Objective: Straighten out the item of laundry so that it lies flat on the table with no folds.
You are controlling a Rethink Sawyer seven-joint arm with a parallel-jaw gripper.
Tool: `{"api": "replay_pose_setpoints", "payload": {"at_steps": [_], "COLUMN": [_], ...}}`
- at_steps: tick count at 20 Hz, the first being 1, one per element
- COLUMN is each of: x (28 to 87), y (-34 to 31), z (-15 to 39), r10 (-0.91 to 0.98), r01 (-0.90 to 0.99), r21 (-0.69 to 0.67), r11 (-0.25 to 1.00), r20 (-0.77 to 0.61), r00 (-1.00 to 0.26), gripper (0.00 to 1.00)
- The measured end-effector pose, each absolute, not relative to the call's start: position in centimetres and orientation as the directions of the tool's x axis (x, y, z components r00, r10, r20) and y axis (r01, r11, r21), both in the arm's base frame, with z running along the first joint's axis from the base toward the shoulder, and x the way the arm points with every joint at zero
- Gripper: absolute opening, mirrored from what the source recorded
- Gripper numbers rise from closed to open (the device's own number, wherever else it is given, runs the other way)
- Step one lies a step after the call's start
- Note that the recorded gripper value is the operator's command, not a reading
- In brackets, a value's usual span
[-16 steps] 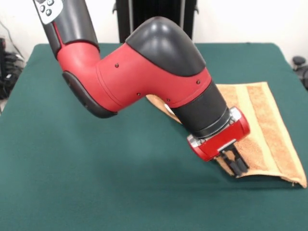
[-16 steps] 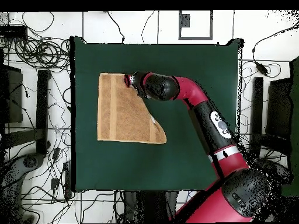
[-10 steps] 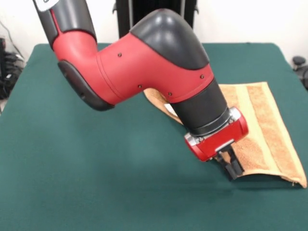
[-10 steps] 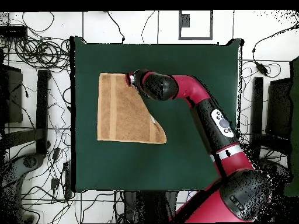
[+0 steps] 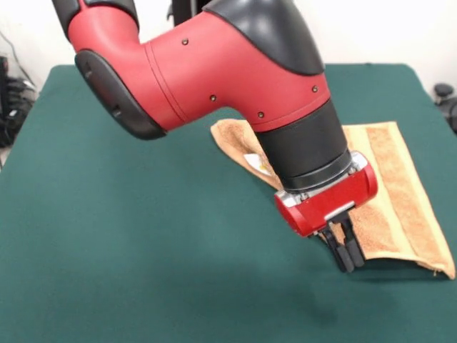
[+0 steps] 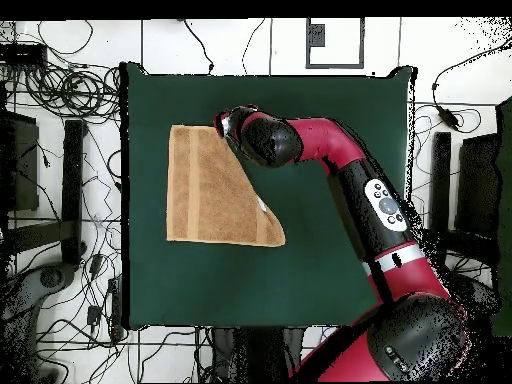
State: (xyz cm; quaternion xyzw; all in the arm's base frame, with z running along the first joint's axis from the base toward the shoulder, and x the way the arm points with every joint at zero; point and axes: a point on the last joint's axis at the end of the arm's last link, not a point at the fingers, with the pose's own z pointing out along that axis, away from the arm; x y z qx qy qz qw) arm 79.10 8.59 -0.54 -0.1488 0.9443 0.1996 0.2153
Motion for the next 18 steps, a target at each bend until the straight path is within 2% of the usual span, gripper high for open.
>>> {"api": "replay_pose_setpoints", "payload": {"at_steps": [18], "x": [78.0], "y": [9.9], "z": [-4.3], "r10": [-0.203], "r01": [-0.354], "r21": [0.317], "r11": [0.880], "r20": [-0.422], "r00": [-0.883], "gripper": [0.00]}}
